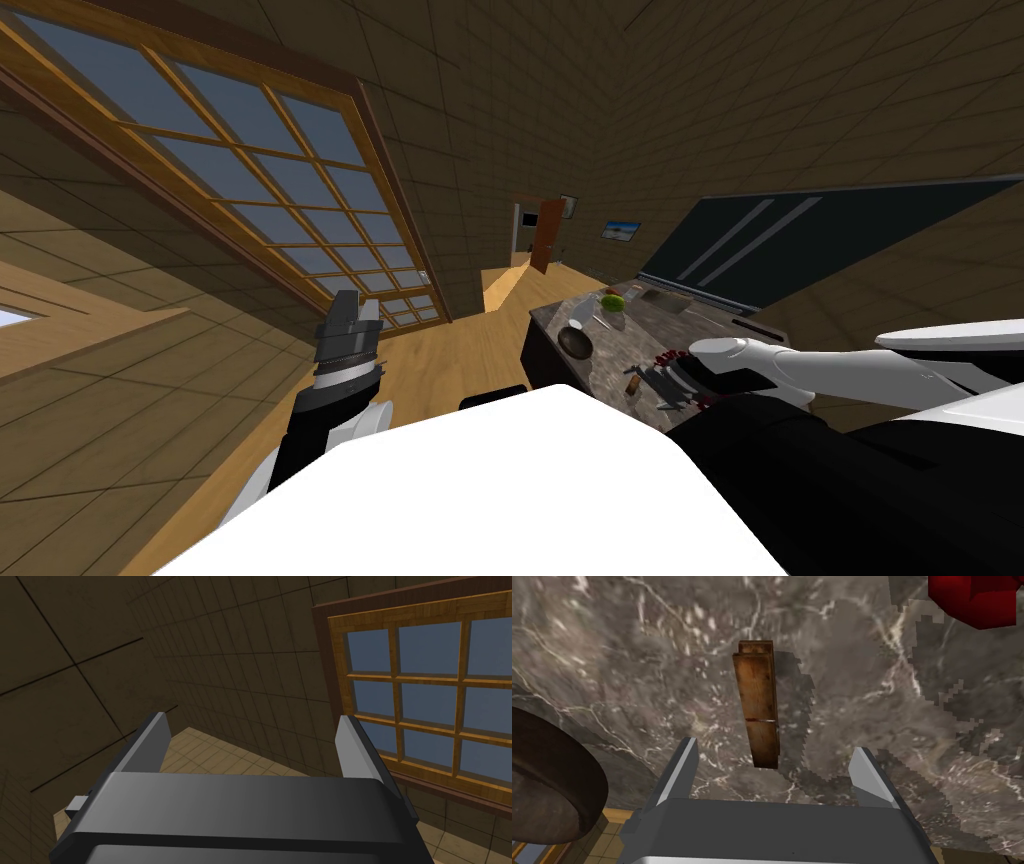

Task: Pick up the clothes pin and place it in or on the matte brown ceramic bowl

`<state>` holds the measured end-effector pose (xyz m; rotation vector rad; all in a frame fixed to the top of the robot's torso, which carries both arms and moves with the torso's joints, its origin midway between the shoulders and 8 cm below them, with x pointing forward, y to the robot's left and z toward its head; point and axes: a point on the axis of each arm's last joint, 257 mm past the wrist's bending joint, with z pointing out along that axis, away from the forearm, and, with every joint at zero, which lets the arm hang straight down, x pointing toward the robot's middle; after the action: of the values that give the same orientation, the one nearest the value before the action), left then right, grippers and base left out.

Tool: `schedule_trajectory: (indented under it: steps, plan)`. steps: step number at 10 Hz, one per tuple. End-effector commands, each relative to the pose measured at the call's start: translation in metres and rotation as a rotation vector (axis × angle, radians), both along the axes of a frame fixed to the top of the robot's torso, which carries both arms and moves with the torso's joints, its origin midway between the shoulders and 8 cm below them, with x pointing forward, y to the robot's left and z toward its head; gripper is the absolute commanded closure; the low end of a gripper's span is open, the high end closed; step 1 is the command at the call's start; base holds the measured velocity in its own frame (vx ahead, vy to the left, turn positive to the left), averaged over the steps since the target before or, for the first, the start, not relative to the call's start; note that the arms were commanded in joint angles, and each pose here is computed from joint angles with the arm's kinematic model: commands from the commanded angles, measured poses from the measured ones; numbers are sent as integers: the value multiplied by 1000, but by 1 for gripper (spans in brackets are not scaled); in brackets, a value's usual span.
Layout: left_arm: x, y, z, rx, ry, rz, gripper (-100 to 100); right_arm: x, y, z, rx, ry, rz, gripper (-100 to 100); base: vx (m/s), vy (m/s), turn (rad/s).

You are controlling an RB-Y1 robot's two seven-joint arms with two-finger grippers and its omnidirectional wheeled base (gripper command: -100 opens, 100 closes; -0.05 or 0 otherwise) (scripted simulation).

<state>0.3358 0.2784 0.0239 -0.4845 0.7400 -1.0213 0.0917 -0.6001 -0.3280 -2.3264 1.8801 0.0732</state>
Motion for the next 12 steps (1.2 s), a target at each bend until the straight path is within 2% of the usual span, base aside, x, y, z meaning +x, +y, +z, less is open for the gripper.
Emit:
schedule_trajectory:
  steps: [1,2,3,4,5,12]
  plan:
    - [0,0,0,0,0,0,0,0,-3,-1,-10,-3,46,-100,2,-32,5]
    - [0,0,0,0,0,0,0,1,-5,-1,-16,-5,76,-100,7,-25,5]
    - [0,0,0,0,0,0,0,0,-4,-1,-12,-4,55,-100,4,-12,2]
    - [0,0,0,0,0,0,0,0,-4,-1,-13,-4,60,0,0,0,0]
    - [0,0,0,0,0,0,0,-3,2,-4,-8,-15,69,-100,34,-16,-39]
    - [0,0,0,0,0,0,0,-17,20,-10,-3,-36,95,-100,48,-24,-23]
